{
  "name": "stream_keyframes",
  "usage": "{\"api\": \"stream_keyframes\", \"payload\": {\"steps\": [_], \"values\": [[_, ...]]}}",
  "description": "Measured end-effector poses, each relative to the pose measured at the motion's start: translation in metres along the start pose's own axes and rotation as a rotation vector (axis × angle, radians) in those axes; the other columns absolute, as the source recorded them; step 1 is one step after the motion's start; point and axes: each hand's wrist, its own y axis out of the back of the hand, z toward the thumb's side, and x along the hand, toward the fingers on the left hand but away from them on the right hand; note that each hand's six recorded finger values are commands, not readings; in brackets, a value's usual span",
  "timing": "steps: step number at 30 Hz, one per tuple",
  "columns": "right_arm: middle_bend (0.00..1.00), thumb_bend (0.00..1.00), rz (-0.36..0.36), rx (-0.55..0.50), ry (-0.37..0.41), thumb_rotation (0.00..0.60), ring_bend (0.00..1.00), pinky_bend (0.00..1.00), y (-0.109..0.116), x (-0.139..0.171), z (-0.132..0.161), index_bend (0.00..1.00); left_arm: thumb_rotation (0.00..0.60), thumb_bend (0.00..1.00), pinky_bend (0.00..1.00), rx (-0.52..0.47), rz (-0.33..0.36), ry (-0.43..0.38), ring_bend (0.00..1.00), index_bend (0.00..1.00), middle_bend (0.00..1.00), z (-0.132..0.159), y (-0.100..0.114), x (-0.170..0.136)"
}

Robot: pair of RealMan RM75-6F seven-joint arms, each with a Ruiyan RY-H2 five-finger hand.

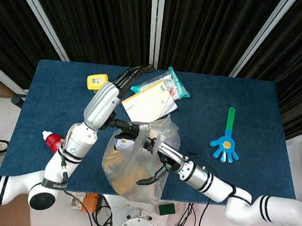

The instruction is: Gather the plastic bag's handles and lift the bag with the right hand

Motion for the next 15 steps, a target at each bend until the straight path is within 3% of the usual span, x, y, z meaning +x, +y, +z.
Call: {"api": "stream_keyframes", "payload": {"steps": [15], "values": [[0.10, 0.09, 0.012, 0.013, 0.017, 0.600, 0.00, 0.05, -0.0081, 0.0042, 0.0080, 0.04, 0.600, 0.02, 0.19, 0.017, -0.001, 0.018, 0.07, 0.05, 0.12, -0.0019, 0.0023, 0.0082]]}}
